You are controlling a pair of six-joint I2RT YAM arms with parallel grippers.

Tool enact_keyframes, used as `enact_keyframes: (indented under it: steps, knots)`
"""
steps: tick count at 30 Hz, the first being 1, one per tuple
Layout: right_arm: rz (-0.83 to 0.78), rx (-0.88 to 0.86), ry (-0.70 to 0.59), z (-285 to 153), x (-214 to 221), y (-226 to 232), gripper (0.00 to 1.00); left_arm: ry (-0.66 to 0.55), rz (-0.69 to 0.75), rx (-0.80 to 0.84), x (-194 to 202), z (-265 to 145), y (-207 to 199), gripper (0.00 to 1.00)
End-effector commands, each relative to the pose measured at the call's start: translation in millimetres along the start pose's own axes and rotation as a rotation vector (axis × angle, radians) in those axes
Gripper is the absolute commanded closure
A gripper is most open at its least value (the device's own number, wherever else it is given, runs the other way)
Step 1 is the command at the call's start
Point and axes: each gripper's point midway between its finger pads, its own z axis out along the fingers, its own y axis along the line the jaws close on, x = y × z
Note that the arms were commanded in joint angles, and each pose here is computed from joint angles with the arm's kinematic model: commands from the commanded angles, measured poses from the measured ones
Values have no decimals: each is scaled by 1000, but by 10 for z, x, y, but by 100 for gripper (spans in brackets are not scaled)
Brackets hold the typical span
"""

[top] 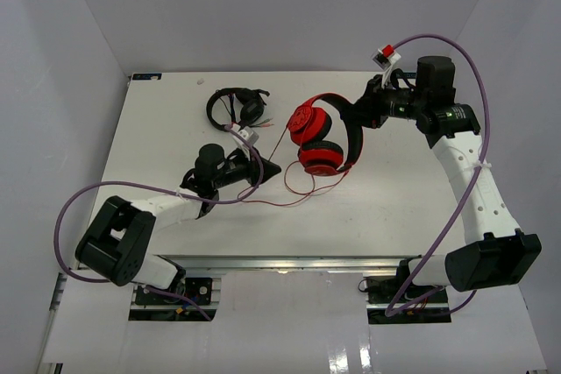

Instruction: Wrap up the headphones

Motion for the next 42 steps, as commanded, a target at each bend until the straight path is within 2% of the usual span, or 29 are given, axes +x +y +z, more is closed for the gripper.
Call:
enact_keyframes:
  steps: [1,11,31,39,42]
  knots:
    - [-57,-94,-112,-157,-393,323,92,71,-40,-24,296,-58,65,85]
    - [-55,-96,-118,-171,-420,325,92,106,-9,-61,418,-90,156,79]
    - [28,48,-175,-302,-652,-29,92,118,-22,-81,559,-142,114,80]
    - [49,120,-199,-382,-701,-209,92,114,-18,-78,548,-147,64,88]
    - [55,155,-206,-402,-713,-274,92,106,-12,-81,522,-154,37,94]
